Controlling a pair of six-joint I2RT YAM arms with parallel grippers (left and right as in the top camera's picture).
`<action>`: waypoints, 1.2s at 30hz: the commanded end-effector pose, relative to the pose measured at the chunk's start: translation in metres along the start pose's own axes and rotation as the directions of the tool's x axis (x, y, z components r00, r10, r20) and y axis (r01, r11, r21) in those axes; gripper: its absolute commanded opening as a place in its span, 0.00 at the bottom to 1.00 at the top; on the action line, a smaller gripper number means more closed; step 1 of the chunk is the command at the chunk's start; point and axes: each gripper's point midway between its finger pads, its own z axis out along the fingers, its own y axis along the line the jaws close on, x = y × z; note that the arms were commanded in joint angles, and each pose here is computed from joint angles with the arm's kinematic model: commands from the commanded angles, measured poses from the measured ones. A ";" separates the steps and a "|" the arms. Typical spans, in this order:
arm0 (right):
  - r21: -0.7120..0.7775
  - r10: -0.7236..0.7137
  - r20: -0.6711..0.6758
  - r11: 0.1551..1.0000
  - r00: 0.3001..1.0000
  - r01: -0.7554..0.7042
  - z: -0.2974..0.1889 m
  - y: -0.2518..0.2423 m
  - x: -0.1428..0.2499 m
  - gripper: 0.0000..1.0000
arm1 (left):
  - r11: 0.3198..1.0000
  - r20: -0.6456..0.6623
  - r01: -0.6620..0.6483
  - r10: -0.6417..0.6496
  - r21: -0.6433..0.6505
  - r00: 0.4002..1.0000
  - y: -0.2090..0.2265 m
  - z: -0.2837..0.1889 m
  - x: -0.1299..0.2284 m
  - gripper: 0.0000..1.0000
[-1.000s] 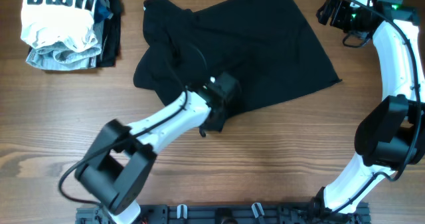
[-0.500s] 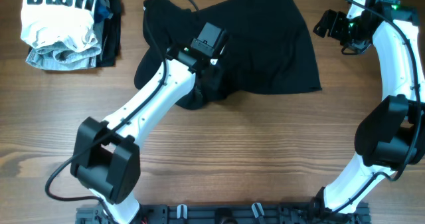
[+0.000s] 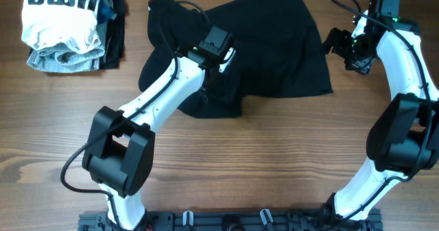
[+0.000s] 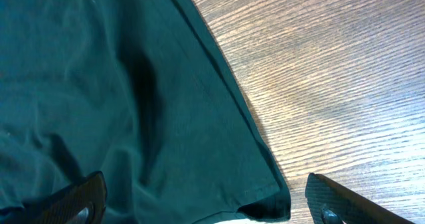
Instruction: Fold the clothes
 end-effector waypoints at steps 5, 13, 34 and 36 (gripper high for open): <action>-0.003 -0.009 0.008 1.000 1.000 0.009 0.007 -0.001 -0.003 0.97 | 0.942 -0.074 -0.247 0.270 0.225 0.960 -0.086 0.004 0.038 0.89; -0.003 -0.006 0.008 1.000 1.000 0.006 0.007 -0.001 -0.003 0.98 | 0.986 -0.189 -0.143 0.156 0.083 0.970 -0.078 0.069 0.048 0.86; 0.167 0.113 -0.078 0.981 0.991 -0.099 -0.069 -0.029 0.059 0.82 | 0.984 0.032 0.176 -0.177 0.031 0.984 -0.009 -0.124 0.038 0.04; 0.191 0.160 -0.131 0.972 0.978 -0.133 -0.050 -0.038 0.080 0.82 | 0.975 -0.037 0.221 -0.220 0.012 0.975 -0.009 -0.108 0.054 0.04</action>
